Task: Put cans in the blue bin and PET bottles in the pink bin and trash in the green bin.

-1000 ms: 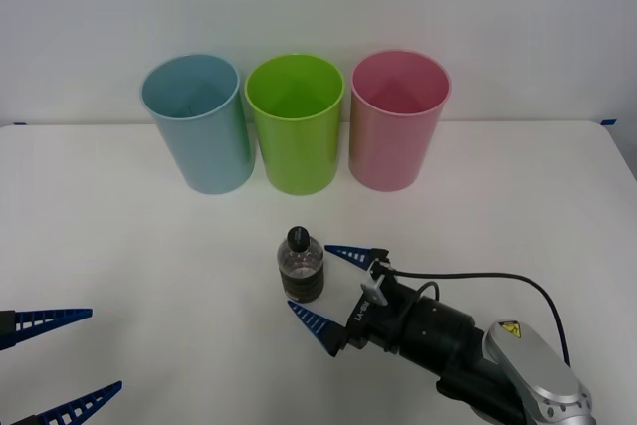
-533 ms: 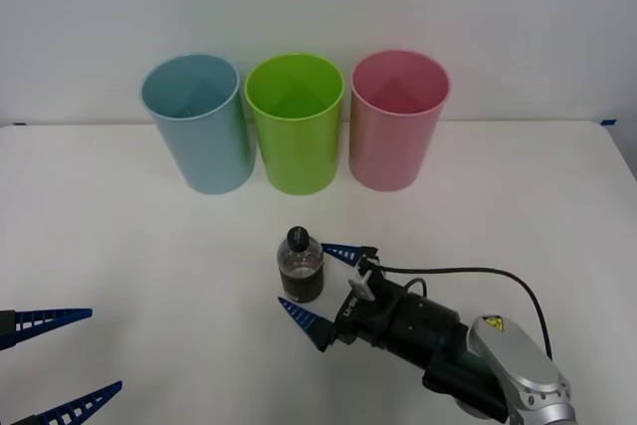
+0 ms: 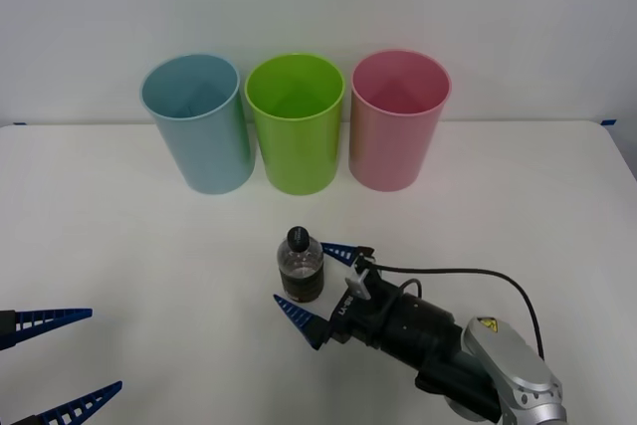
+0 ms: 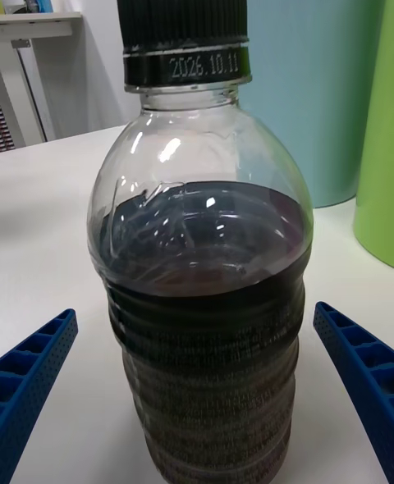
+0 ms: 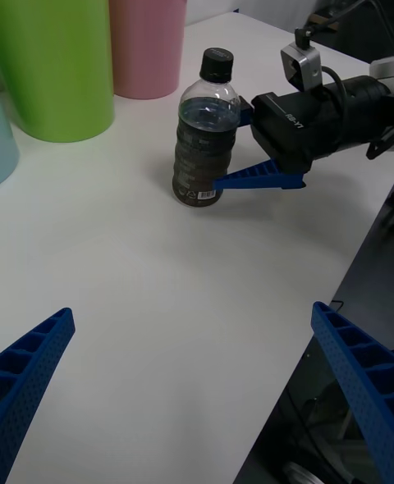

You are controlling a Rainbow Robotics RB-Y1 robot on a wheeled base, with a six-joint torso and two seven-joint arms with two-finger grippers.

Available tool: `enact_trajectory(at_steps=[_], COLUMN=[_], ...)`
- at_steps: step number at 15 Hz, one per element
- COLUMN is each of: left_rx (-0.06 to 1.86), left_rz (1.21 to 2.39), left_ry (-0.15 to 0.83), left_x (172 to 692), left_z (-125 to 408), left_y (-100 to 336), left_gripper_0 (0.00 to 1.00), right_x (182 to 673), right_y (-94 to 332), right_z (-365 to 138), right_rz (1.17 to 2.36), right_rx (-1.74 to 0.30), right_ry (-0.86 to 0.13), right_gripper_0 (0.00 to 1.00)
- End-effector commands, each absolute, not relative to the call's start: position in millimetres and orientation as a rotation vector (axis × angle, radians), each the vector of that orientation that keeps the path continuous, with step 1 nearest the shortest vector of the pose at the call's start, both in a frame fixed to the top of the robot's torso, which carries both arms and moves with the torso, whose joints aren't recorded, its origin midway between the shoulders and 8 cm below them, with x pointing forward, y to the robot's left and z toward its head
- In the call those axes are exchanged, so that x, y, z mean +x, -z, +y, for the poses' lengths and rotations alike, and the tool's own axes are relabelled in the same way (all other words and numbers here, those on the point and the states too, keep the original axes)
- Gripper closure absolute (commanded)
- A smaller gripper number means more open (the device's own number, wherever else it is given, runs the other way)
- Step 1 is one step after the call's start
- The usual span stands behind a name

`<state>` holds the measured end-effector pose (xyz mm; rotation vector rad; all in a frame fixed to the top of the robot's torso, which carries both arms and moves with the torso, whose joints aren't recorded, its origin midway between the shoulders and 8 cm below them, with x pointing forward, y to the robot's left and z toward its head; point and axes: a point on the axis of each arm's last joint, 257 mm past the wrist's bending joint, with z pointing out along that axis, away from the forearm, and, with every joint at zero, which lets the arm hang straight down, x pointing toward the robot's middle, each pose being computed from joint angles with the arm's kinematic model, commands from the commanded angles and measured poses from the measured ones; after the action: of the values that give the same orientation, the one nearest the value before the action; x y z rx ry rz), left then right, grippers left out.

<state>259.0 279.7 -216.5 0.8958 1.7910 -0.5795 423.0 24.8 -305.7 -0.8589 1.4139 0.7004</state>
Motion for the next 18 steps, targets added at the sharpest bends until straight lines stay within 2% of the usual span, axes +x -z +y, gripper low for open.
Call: enact_trajectory(at_steps=[1,11,13,14,18], left_rx=[0.896,0.896,0.896,0.896,0.896], left_rz=[1.791,1.791,1.791,1.791,1.791], left_ry=[0.579,0.579,0.579,0.579,0.579], left_x=[259.0,259.0,259.0,259.0,259.0], left_z=[279.7,279.7,279.7,279.7,279.7], left_y=[216.5,216.5,216.5,216.5,216.5], left_gripper_0=[0.00,0.00,0.00,0.00,0.00], right_x=[425.3,427.1,426.6,426.2,427.2], right_y=[301.3,295.3,293.0,291.7,286.8], right_z=[26.6,31.9,33.9,34.4,35.0], right_rz=[1.402,1.389,1.377,1.372,1.357], right_rx=[-0.864,-0.857,-0.868,-0.870,-0.862], right_ry=[-0.700,-0.709,-0.709,-0.709,-0.711], right_gripper_0=[0.00,0.00,0.94,1.00,1.00])
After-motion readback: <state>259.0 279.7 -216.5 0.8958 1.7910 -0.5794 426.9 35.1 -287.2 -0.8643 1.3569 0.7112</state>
